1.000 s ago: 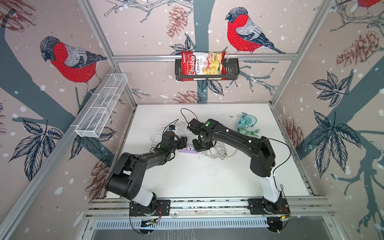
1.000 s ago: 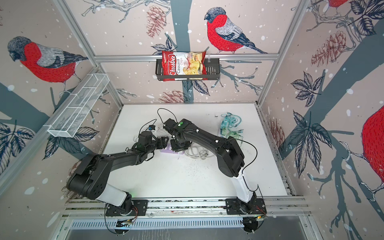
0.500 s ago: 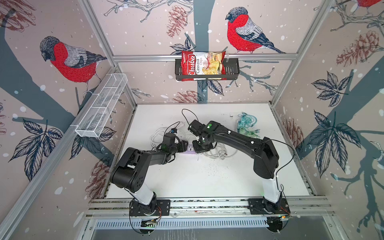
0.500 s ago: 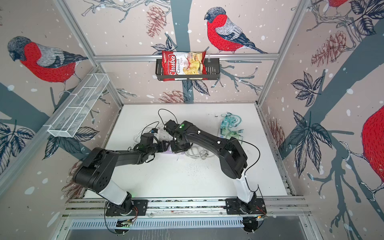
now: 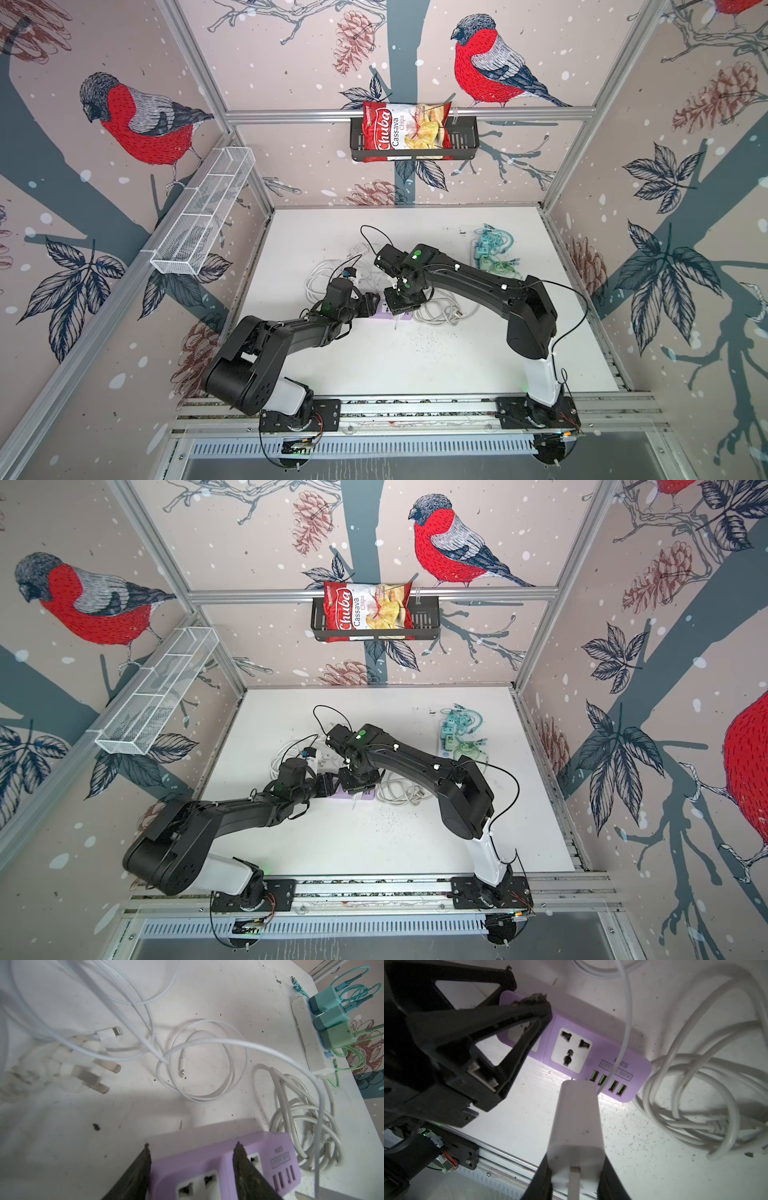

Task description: Insert the plug

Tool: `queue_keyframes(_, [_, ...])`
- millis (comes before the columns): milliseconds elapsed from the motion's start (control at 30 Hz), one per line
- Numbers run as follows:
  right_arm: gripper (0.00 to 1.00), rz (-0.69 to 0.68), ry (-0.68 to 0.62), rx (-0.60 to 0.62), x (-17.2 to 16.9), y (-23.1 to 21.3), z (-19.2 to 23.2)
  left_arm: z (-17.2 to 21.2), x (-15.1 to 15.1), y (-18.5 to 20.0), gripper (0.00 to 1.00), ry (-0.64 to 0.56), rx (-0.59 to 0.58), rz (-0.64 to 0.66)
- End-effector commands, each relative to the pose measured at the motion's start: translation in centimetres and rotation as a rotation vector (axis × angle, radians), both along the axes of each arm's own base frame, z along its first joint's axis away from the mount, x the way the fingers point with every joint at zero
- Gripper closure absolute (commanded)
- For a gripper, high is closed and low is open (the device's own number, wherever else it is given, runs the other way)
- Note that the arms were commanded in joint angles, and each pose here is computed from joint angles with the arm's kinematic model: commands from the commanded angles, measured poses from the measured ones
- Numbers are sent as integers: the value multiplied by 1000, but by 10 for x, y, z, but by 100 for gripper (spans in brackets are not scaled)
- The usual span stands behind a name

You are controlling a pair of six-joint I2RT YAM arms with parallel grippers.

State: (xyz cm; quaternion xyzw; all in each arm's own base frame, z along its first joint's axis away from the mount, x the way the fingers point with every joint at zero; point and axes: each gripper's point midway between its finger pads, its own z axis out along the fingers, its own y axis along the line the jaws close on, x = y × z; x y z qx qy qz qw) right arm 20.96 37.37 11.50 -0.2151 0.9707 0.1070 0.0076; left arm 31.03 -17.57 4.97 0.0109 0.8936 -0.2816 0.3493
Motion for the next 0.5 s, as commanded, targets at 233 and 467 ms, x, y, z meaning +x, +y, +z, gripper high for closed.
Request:
queue_keyframes(233, [99,-34,39,-34,-6,13,-4,18,3,5,36,-56,8,23])
queue_keyframes(467, [99,-69,59,-32,-4,22,-12,20,0,13,35,-72,13,36])
